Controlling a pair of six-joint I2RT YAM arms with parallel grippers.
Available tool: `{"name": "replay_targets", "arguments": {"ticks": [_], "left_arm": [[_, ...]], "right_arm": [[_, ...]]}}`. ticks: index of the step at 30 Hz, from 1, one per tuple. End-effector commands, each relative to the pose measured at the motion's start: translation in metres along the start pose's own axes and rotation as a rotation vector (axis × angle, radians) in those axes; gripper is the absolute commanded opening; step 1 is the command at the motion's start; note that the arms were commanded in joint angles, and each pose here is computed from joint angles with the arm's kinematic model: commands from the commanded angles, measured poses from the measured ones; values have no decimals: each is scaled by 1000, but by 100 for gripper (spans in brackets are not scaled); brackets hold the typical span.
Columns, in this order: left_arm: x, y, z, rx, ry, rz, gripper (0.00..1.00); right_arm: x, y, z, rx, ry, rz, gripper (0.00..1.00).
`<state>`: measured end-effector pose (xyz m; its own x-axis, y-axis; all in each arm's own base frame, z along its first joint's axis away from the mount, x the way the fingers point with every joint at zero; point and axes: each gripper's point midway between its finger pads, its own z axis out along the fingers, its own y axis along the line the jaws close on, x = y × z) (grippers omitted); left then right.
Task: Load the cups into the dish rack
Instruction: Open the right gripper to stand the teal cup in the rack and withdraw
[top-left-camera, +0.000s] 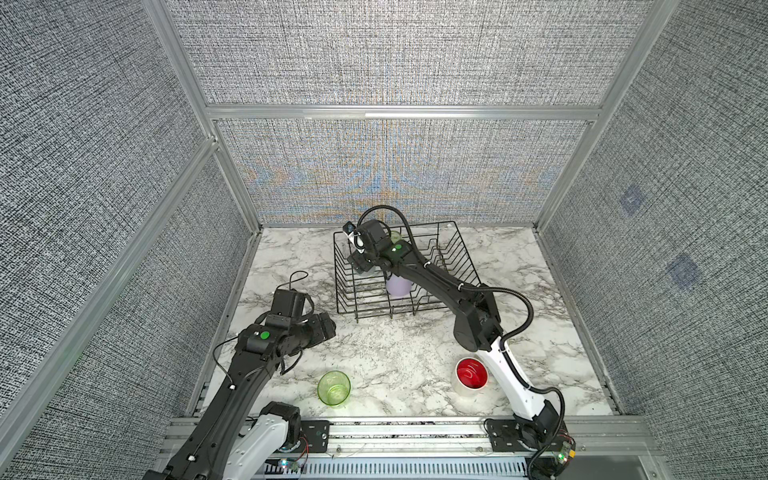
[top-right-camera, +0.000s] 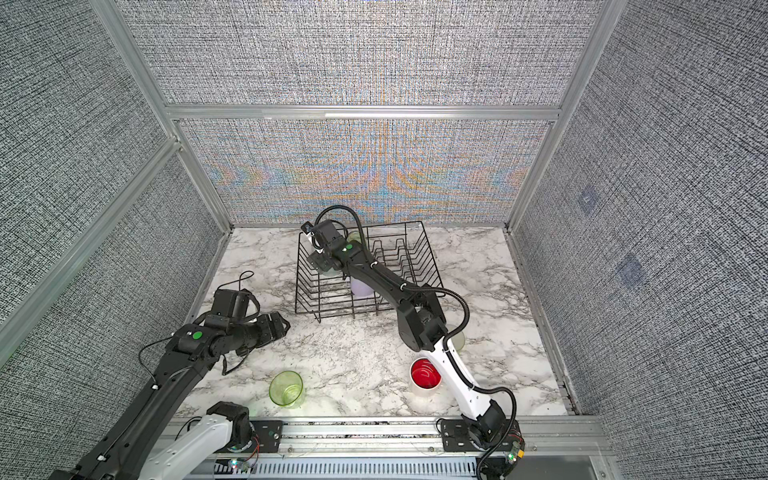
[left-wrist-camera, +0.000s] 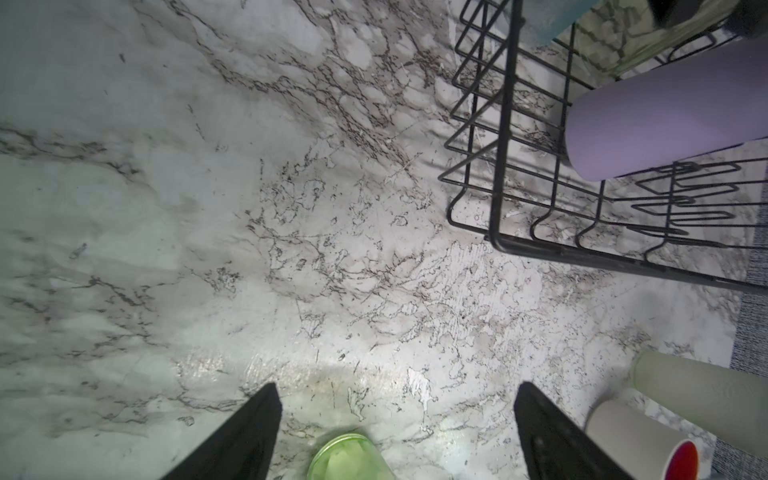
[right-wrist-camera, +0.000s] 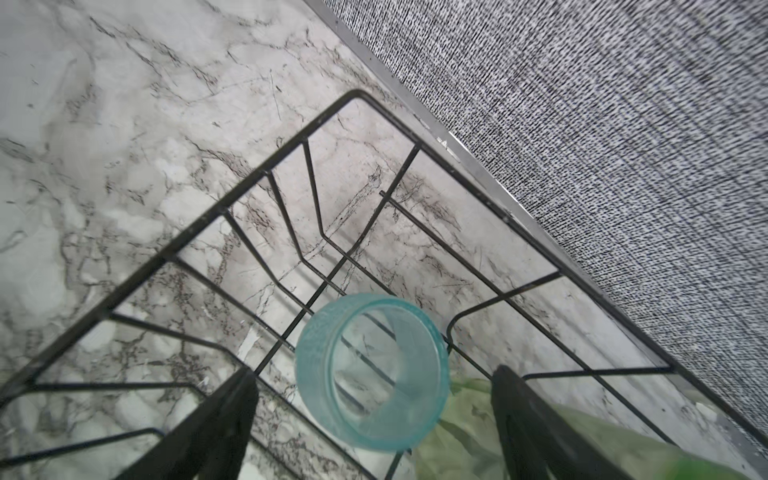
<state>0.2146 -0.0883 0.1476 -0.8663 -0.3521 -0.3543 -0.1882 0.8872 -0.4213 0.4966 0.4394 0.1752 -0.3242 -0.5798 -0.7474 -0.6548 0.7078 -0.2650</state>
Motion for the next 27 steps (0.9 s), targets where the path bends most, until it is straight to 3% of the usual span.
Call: {"name": "replay_targets", "arguments": {"ticks": [1, 5, 10, 17, 27], "left_arm": [[12, -4, -7, 35, 42, 6, 88], [23, -9, -20, 82, 56, -6, 86], [33, -27, -33, 208, 72, -5, 81], [56, -37, -38, 221, 158, 68, 75], [83, -28, -31, 102, 256, 110, 73]], "right_arm": [[-25, 5, -33, -67, -66, 55, 91], [-48, 10, -79, -129, -142, 88, 99], [-62, 8, -133, -175, -236, 140, 99], [-48, 2, -206, -198, -441, 165, 99], [1, -37, -252, -14, -387, 174, 99]]}}
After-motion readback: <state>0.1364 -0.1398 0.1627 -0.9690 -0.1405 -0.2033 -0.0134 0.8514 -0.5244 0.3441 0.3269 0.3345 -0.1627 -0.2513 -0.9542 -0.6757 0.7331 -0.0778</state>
